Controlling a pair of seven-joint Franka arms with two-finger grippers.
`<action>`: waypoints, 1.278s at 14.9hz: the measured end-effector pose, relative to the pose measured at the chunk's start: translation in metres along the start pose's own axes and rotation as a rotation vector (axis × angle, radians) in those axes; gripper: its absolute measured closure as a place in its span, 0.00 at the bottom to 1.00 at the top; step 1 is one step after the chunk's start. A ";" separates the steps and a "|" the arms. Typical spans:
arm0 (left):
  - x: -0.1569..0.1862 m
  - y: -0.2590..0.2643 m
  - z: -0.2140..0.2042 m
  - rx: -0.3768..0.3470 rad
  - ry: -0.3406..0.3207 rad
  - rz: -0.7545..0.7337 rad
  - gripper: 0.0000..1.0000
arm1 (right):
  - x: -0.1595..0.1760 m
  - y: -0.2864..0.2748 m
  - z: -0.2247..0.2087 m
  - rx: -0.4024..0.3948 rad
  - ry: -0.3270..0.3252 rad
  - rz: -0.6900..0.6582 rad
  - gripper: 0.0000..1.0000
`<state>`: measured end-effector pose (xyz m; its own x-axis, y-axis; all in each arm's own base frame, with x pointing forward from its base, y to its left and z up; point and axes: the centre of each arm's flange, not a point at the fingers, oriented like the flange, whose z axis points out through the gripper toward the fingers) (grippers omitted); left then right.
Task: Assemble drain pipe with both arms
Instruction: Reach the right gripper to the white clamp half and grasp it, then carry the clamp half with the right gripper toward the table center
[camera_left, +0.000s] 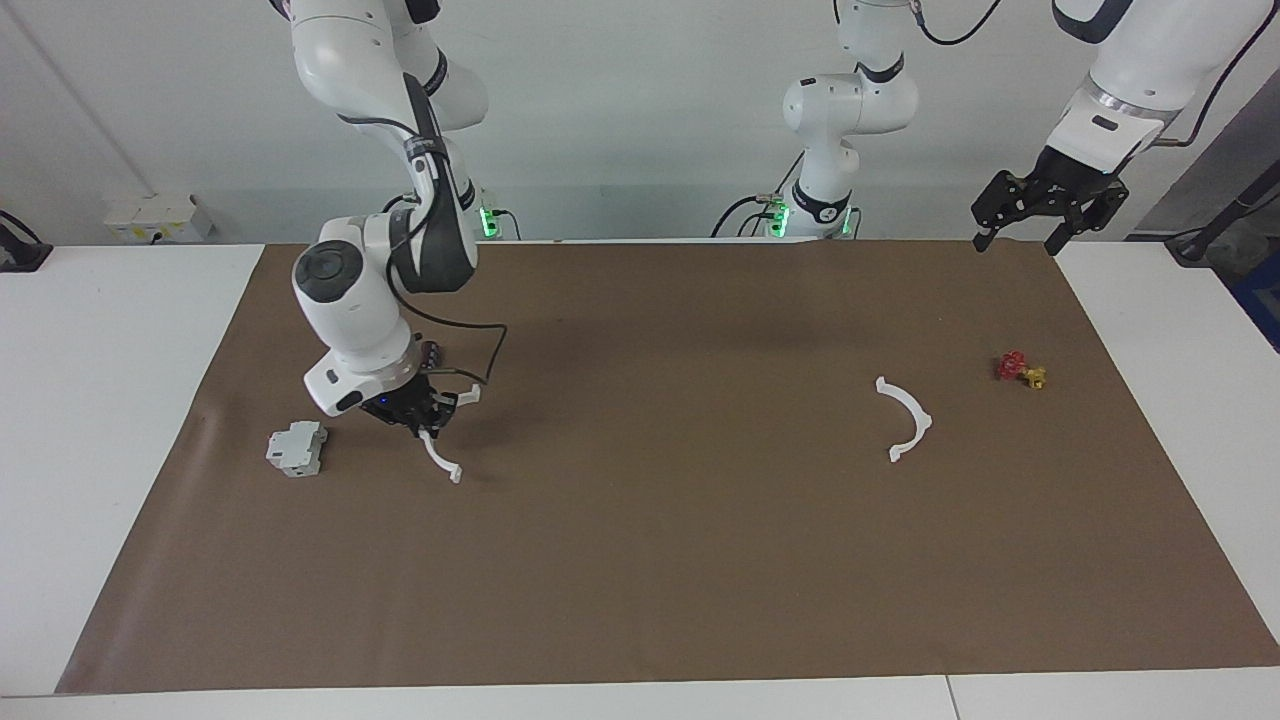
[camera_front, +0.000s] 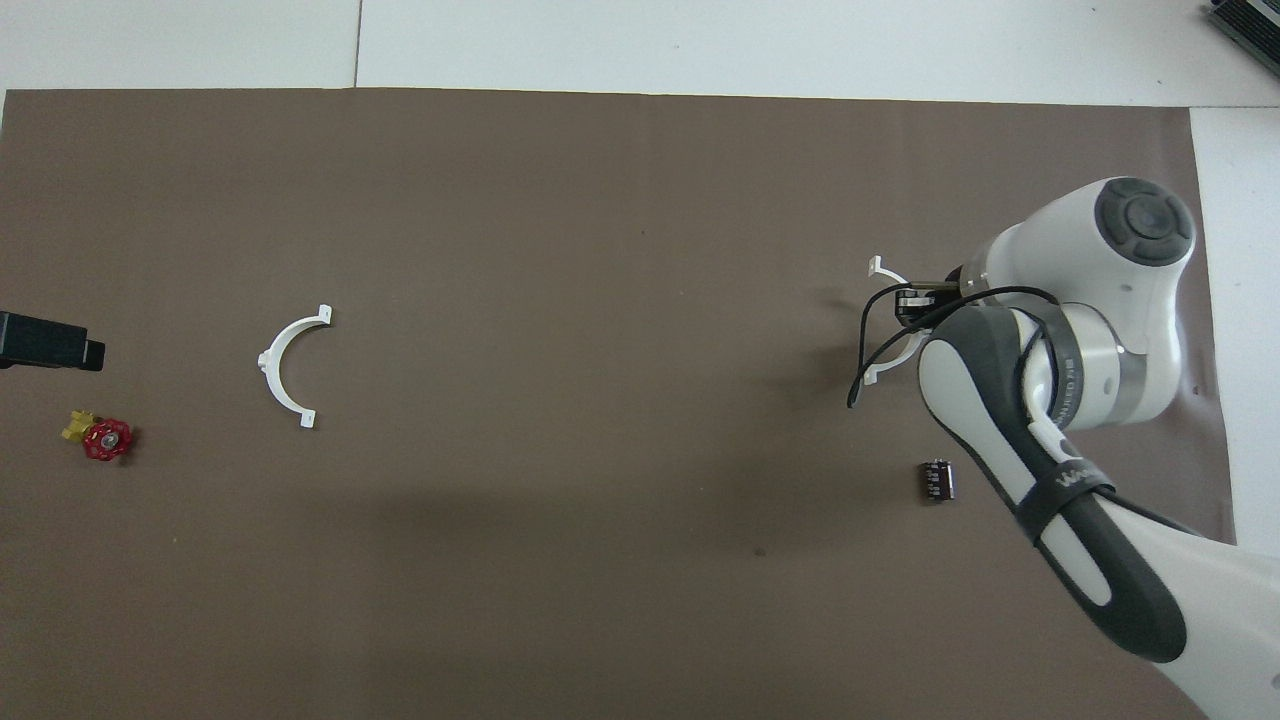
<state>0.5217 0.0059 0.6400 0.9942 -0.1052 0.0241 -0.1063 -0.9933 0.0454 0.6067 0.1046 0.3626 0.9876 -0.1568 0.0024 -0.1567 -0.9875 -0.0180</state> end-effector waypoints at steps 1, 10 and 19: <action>0.000 0.000 0.000 0.000 0.000 0.000 0.00 | -0.006 -0.024 -0.002 0.003 0.006 0.019 0.80; 0.000 0.000 0.000 0.000 0.000 0.000 0.00 | -0.057 -0.189 0.040 0.017 0.036 -0.096 0.80; 0.000 0.000 0.003 -0.001 -0.005 0.000 0.00 | -0.071 -0.206 0.070 0.015 0.036 -0.235 0.80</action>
<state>0.5218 0.0059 0.6371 0.9943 -0.1051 0.0195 -0.1059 -0.9933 0.0460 0.5692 0.3201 0.2959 0.9961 0.0762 0.0437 0.0774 -0.9966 -0.0271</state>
